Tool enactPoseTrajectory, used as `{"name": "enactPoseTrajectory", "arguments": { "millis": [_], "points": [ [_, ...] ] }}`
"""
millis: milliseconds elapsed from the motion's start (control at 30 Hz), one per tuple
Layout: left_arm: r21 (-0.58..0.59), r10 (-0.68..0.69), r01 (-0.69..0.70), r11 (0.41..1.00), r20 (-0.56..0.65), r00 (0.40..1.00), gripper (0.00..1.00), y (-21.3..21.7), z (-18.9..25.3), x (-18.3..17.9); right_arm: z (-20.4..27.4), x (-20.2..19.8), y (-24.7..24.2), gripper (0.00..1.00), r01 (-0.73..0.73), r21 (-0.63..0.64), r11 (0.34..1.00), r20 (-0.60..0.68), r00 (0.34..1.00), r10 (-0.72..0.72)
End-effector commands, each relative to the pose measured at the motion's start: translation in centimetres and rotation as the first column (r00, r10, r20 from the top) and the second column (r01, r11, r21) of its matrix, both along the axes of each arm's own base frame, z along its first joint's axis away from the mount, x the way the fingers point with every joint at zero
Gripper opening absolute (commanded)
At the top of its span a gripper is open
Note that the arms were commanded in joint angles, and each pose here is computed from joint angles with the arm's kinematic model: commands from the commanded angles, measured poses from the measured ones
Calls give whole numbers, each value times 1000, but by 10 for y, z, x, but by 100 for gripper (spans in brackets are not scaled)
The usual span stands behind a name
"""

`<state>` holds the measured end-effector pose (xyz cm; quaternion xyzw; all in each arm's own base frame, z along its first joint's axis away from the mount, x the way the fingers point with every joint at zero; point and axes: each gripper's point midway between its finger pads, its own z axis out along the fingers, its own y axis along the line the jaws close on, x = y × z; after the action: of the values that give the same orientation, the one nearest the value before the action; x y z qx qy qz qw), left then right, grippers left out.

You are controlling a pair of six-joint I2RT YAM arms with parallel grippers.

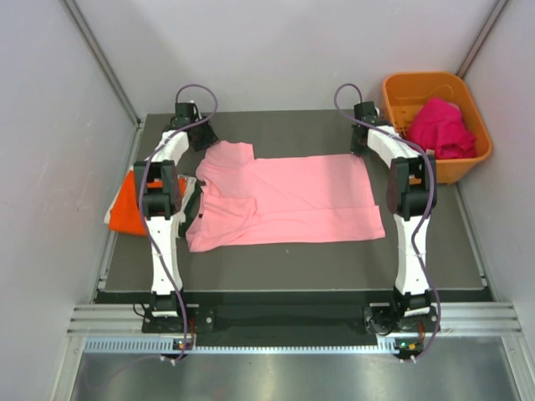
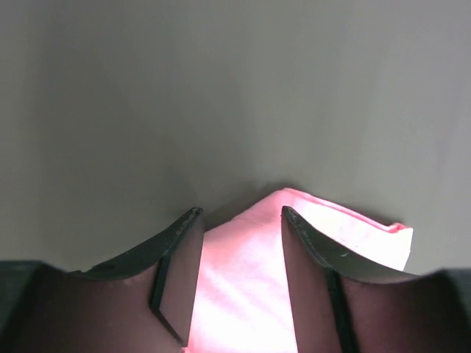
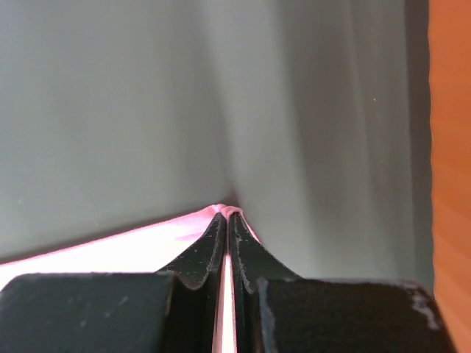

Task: Fold and stack the t-shirts

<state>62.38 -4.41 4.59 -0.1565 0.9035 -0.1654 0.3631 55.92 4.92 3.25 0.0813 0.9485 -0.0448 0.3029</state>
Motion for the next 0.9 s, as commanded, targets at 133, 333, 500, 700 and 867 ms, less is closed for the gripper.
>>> {"name": "enactPoseTrajectory", "arguments": {
  "millis": [133,333,500,700,867],
  "points": [
    [9,-28,29,1000,-51,998,37,-4,-15,-7,-7,-2,-2,0,-9,-3,1000,-29,1000,9],
    [-2,-56,56,998,-66,996,52,-8,-12,-12,-6,-2,-2,0,-9,-2,1000,-25,1000,9],
    [-14,-78,78,997,-81,994,52,-12,-10,-20,-6,-2,-3,0,-8,-2,1000,-26,1000,8],
    [-7,-74,74,997,-97,993,35,-10,-17,-27,-4,-2,-4,0,-1,-6,1000,-16,1000,1],
    [-9,-72,71,997,-87,994,0,-10,-16,-25,-2,-2,-4,0,1,-8,1000,-9,1000,-1]
  ]
}}
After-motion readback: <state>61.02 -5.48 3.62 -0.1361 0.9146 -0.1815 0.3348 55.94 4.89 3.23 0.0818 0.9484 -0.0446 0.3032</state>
